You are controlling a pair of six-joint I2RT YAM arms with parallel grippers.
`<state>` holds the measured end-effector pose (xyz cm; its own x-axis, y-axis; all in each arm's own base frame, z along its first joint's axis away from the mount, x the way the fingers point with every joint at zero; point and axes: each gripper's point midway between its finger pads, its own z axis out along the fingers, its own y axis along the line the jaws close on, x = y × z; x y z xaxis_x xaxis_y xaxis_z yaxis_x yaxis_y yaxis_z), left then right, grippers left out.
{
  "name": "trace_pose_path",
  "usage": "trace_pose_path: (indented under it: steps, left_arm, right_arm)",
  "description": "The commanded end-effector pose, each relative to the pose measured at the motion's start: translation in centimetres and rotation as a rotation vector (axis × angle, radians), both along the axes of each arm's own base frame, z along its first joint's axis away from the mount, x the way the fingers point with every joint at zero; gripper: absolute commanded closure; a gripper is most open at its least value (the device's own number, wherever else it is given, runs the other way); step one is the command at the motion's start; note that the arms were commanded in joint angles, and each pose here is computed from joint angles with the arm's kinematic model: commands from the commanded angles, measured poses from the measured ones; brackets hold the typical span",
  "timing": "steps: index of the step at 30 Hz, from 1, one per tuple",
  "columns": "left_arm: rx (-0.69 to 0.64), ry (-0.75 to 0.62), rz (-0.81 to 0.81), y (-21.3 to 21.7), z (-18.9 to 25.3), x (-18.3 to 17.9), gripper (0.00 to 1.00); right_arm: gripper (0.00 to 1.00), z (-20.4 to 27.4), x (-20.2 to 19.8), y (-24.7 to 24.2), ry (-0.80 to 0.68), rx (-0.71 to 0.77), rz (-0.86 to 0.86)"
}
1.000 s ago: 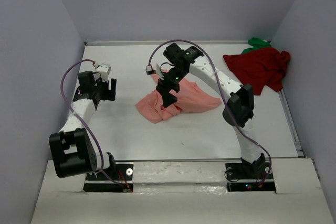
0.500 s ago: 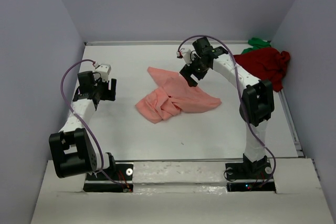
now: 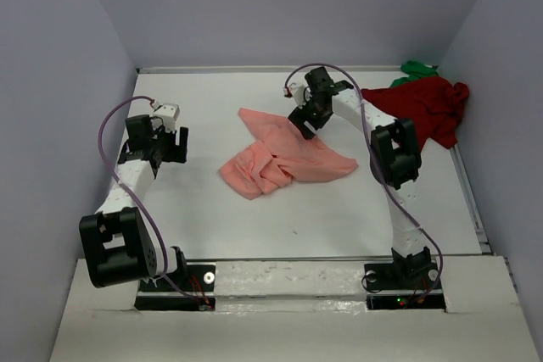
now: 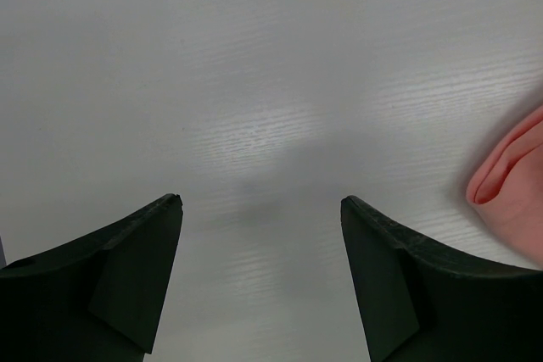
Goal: Fold and stack the t-shirts
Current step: Move the tshirt to the center of the board
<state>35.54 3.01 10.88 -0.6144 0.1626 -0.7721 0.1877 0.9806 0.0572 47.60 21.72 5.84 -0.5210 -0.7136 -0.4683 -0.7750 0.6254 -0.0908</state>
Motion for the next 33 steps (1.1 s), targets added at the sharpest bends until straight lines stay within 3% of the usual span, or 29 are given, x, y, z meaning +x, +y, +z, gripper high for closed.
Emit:
trace_pose_path:
  steps: [1,8,10,11,14,15,17,25,28,33]
  left_arm:
    - [0.014,-0.041,-0.018,0.0,1.1,0.5,0.15]
    - [0.009,-0.028,-0.022,-0.1,0.6,0.6,0.15]
    - [0.006,-0.024,-0.024,-0.2,0.5,0.6,0.16]
    - [0.007,-0.026,-0.024,-0.2,0.5,0.6,0.15]
    - [0.005,-0.027,-0.026,-0.2,0.6,0.6,0.15]
    - [0.005,-0.025,-0.028,-0.3,0.5,0.6,0.15]
    - [0.004,-0.023,-0.028,-0.3,0.5,0.6,0.16]
    - [-0.013,-0.015,-0.051,-0.7,0.3,0.5,0.19]
    - [-0.037,0.007,-0.071,-1.2,-0.3,0.4,0.26]
    - [-0.052,0.042,-0.103,-2.0,-1.0,0.2,0.26]
  right_arm:
    - [0.17,0.6,2.0,0.0,-0.047,0.022,-0.027]
    - [0.25,-0.7,1.8,-0.7,-0.020,0.009,-0.040]
    - [0.35,-1.0,1.7,-0.7,-0.013,0.008,-0.040]
    - [0.51,-1.2,1.7,-1.2,-0.007,0.004,-0.049]
    - [0.75,-1.4,1.4,-1.3,0.001,0.000,-0.050]
    - [0.87,-1.4,1.3,-1.4,0.003,0.001,-0.050]
    - [0.98,-1.4,1.2,-1.4,0.006,0.000,-0.047]
    - [1.00,1.4,3.4,-2.9,-0.082,-0.020,-0.116]
    - [1.00,3.6,5.2,-3.9,-0.171,-0.034,-0.173]
    - [1.00,7.9,8.2,-6.6,-0.365,-0.098,-0.298]
